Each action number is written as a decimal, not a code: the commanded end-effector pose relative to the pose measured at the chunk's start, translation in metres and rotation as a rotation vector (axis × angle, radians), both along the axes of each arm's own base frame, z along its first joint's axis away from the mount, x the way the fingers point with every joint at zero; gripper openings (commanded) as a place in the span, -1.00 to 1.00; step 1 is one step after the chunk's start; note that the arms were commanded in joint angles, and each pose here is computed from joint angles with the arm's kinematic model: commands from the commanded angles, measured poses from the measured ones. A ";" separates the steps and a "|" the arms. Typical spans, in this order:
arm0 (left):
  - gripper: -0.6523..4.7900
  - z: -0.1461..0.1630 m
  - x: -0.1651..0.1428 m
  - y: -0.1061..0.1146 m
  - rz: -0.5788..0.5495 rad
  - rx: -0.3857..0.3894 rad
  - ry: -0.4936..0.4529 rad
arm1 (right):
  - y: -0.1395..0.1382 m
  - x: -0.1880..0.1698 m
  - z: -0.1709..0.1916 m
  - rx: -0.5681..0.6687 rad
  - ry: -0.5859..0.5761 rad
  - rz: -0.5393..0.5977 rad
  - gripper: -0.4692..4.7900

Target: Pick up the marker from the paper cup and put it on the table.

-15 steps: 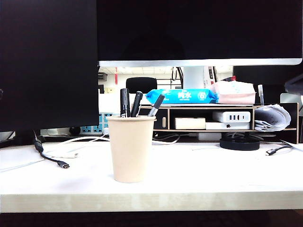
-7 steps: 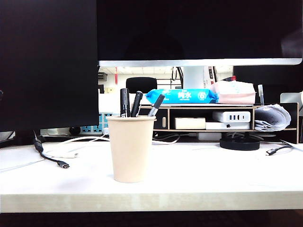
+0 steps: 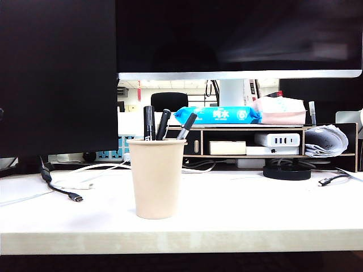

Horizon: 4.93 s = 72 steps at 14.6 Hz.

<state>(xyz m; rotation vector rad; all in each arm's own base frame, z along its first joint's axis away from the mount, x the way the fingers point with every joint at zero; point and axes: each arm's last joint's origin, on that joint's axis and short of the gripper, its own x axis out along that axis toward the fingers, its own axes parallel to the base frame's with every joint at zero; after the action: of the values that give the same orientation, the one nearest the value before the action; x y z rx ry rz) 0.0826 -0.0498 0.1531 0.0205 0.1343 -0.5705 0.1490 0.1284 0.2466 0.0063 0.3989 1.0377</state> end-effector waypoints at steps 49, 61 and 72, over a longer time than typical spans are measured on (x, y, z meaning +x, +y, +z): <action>-0.78 0.000 0.000 0.000 -0.004 0.001 -0.006 | 0.117 0.084 -0.013 -0.211 -0.037 -0.180 -0.18; -0.78 0.000 0.000 0.000 -0.004 0.001 -0.006 | 0.118 0.085 -0.016 -0.216 -0.035 -0.186 -0.62; -0.78 0.000 0.000 0.000 -0.004 0.001 -0.006 | 0.123 0.090 0.012 -0.171 -0.072 -0.191 -0.62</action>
<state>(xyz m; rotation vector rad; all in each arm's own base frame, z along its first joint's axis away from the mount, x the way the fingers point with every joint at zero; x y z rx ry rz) 0.0826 -0.0498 0.1531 0.0205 0.1343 -0.5709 0.2381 0.2505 0.2501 -0.1540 0.4421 0.8132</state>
